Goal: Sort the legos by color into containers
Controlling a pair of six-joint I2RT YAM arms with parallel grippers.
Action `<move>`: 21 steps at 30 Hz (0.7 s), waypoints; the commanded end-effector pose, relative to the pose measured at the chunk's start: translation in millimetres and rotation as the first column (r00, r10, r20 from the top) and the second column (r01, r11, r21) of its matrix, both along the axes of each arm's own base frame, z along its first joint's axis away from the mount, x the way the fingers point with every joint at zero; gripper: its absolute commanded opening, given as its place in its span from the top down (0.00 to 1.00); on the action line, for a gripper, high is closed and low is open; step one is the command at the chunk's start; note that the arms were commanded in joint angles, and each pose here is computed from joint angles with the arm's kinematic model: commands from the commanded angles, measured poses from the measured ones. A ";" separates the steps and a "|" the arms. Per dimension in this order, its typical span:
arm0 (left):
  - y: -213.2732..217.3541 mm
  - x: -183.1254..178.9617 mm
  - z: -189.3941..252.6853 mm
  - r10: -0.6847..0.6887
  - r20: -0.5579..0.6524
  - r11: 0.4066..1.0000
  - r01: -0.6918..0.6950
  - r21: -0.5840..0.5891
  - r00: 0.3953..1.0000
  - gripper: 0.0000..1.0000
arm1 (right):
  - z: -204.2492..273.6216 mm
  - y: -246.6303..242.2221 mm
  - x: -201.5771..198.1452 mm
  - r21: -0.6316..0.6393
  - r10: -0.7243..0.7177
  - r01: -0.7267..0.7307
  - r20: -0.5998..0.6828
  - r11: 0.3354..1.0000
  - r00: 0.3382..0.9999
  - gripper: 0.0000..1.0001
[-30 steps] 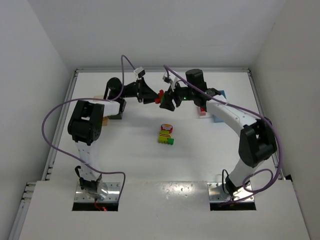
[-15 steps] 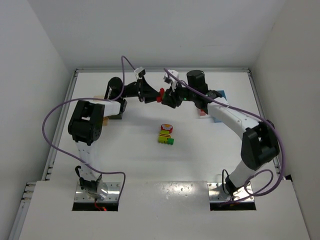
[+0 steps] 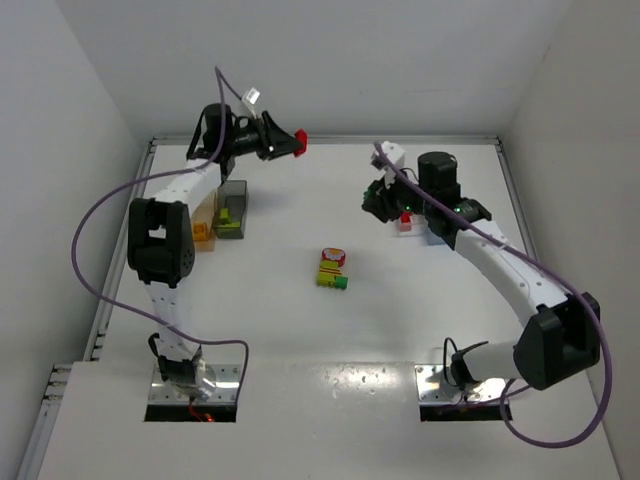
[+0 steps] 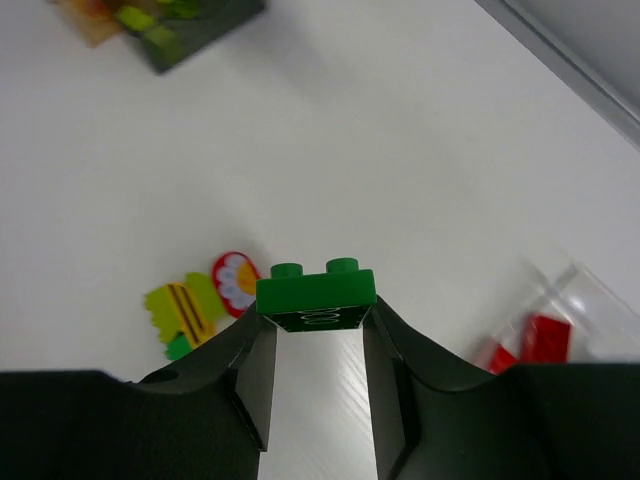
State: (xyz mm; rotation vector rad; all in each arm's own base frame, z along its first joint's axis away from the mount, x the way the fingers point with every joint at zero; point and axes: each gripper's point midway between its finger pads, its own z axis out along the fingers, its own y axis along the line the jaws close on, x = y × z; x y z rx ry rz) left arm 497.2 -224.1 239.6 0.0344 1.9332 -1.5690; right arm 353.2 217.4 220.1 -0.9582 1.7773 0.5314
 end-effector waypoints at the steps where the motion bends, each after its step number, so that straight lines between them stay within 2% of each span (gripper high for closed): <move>1: -1.8 0.5 4.6 0.000 0.214 0.905 -0.091 0.415 0.977 1.00 | -19.1 -63.1 25.9 -0.013 -0.322 0.322 -0.100 0.947 0.942 1.00; 2: -16.1 1.3 14.0 -0.046 0.308 0.872 -0.112 0.477 0.950 1.00 | -29.0 -76.4 29.7 -0.022 -0.373 0.374 -0.144 0.927 0.917 1.00; 3: -18.3 2.9 8.2 -0.038 0.317 0.846 -0.138 0.514 0.948 1.00 | -29.1 -101.6 39.2 -0.018 -0.447 0.450 -0.165 0.893 0.879 1.00; 4: -26.5 0.1 11.8 -0.061 0.336 0.846 -0.130 0.517 0.940 1.00 | -41.8 -116.3 41.5 -0.037 -0.509 0.514 -0.217 0.857 0.833 1.00; 10: -104.0 -22.6 1.1 -0.214 0.342 0.844 -0.003 0.536 0.915 1.00 | -53.2 -172.8 52.9 -0.071 -0.647 0.659 -0.294 0.749 0.704 1.00; 11: -114.5 -20.9 -11.8 -0.230 0.325 0.840 0.019 0.542 0.917 1.00 | -57.0 -178.5 54.1 -0.082 -0.661 0.671 -0.297 0.737 0.689 1.00; 15: -152.6 -20.8 -13.1 -0.270 0.340 0.848 0.056 0.527 0.901 1.00 | -70.4 -190.4 54.7 -0.109 -0.681 0.689 -0.324 0.717 0.657 1.00; 21: -172.8 -18.6 -24.4 -0.309 0.343 0.869 0.118 0.480 0.887 1.00 | -82.5 -212.3 65.9 -0.149 -0.730 0.733 -0.343 0.663 0.591 1.00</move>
